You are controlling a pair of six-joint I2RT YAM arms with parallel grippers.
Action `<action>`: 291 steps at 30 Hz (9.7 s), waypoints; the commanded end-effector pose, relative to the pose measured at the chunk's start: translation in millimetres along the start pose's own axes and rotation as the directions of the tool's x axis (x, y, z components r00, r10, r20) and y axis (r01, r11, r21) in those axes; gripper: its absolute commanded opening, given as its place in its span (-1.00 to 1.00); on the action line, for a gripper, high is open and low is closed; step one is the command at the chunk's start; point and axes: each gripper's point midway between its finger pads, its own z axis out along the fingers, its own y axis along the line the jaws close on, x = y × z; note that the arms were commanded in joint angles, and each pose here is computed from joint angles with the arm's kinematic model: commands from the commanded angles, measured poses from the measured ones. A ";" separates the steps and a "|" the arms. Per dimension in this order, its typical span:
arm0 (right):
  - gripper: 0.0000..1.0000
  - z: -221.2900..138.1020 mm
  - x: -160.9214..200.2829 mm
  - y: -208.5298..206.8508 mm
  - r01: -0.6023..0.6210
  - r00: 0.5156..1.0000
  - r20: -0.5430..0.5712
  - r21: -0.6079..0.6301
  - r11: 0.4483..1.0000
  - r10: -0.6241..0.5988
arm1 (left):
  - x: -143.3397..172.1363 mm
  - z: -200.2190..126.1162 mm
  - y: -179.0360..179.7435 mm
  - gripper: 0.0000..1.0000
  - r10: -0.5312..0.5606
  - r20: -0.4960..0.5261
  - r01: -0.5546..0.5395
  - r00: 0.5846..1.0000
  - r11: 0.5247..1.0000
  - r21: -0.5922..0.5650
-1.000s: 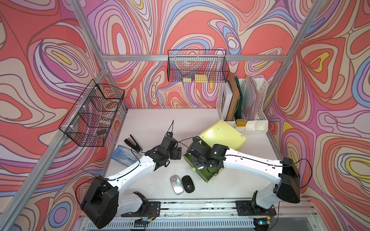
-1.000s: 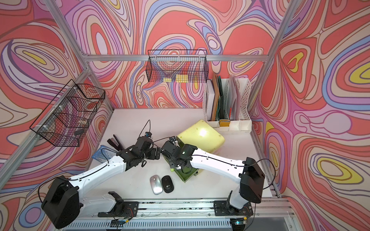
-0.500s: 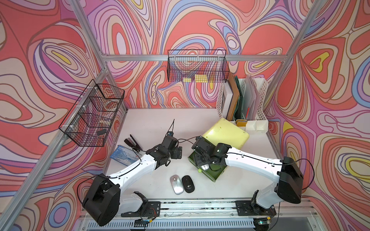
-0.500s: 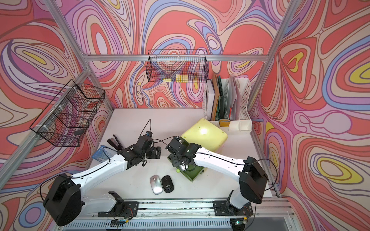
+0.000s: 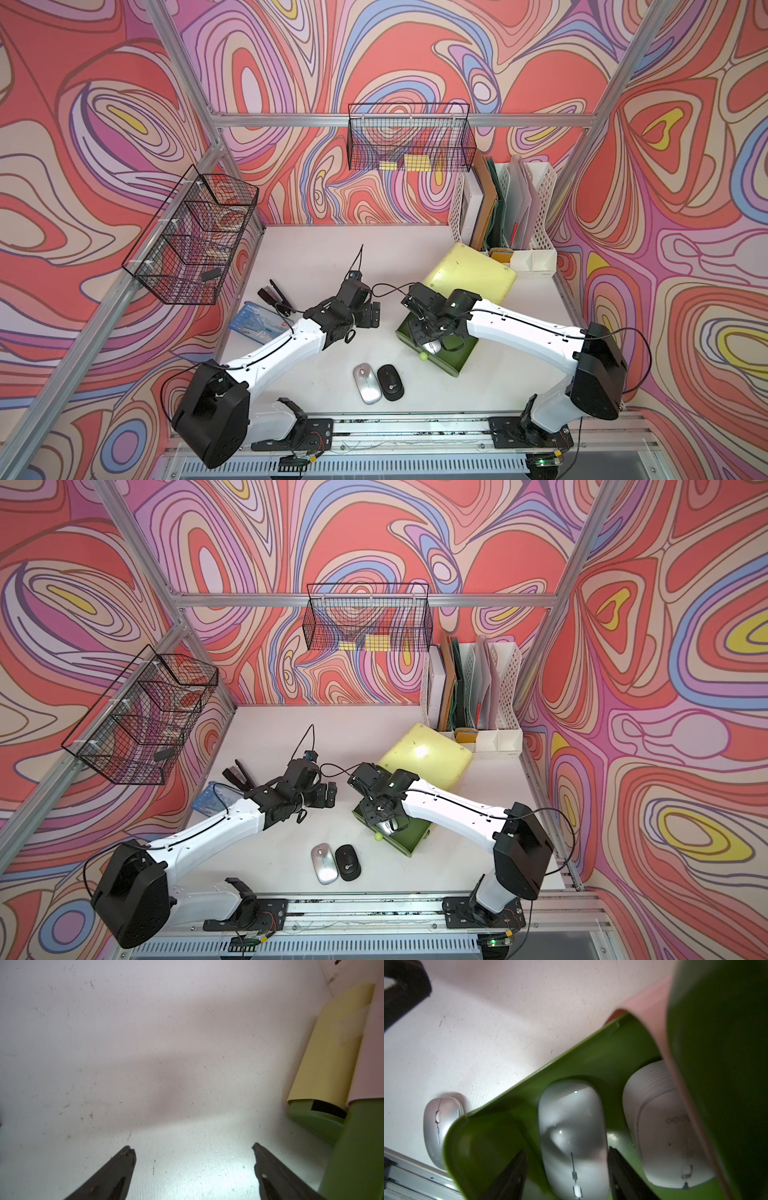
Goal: Take the mice out of the drawer
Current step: Pick up the mouse from the drawer, then place the mouse at the center of the board, then pick up the mouse from the drawer.
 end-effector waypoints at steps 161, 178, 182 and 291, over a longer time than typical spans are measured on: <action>0.83 -59.0 -98.4 137.6 0.283 0.937 0.293 -0.309 0.908 -0.192 | -50.0 -124.6 169.8 0.99 -0.465 0.123 0.481 0.877 0.839 -0.253; 0.91 -126.7 -149.2 -240.6 -0.356 0.779 0.504 -0.136 0.925 0.374 | -26.6 -90.9 -29.4 0.94 0.003 -0.103 0.031 0.995 0.943 0.332; 0.90 -109.7 -139.9 -278.7 -0.433 0.747 0.491 -0.152 0.888 0.448 | 0.1 -76.3 -41.3 0.93 0.043 -0.156 0.003 0.987 0.959 0.284; 0.81 -32.3 -78.2 -227.7 -0.507 0.717 0.330 -0.358 0.784 0.614 | 28.8 76.4 -126.5 0.47 0.455 -0.156 -0.427 0.877 0.886 0.181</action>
